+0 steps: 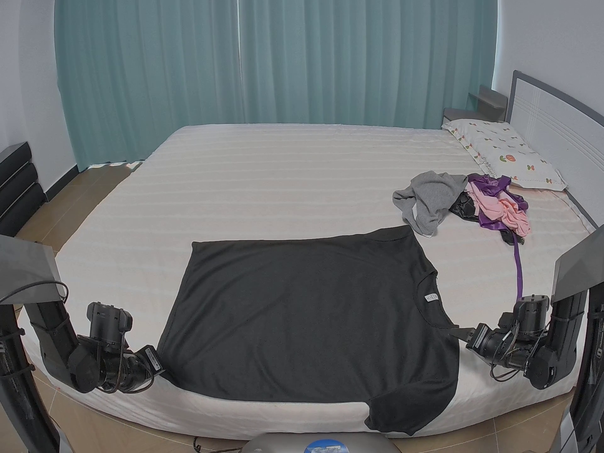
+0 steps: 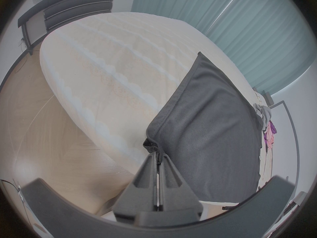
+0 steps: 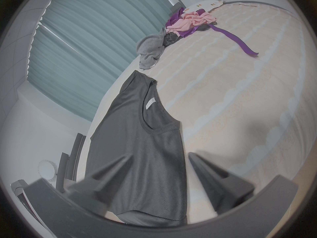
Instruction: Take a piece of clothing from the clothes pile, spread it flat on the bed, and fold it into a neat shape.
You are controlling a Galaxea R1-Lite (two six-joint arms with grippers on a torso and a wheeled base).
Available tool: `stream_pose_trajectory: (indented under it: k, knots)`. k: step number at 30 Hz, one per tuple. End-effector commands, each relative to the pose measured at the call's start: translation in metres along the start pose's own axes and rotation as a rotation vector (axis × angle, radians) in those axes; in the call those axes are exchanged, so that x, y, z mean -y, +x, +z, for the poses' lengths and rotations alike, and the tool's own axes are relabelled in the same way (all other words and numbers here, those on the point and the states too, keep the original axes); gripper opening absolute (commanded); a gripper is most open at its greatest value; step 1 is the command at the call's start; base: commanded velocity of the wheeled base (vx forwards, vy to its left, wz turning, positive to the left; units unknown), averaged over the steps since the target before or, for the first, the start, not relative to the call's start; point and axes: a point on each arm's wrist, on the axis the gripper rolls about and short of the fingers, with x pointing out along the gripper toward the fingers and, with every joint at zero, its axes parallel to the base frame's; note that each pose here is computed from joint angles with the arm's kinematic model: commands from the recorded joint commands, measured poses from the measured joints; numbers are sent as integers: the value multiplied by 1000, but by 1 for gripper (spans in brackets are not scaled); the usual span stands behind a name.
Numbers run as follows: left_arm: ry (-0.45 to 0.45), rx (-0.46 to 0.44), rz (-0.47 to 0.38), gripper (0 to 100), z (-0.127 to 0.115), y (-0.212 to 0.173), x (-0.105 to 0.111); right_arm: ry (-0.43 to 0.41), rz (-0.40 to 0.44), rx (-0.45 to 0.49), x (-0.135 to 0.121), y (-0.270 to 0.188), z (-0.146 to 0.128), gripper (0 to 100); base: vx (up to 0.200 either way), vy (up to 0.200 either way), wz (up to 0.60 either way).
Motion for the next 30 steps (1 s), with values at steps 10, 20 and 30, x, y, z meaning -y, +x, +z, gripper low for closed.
stream_pose_trajectory:
  k: [10, 20, 30]
  knots:
    - [-7, 3, 2, 0, 0, 5, -3, -7, -16, -55, 10, 13, -13, 100, 0, 0, 0]
    - [-7, 6, 0, 0, 0, 4, -3, -36, 6, -16, 7, 16, -8, 0, 0, 0, 0]
    - [-36, 17, -10, 0, 2, 4, 0, -69, 89, 127, -12, 14, 25, 0, 0, 0, 0]
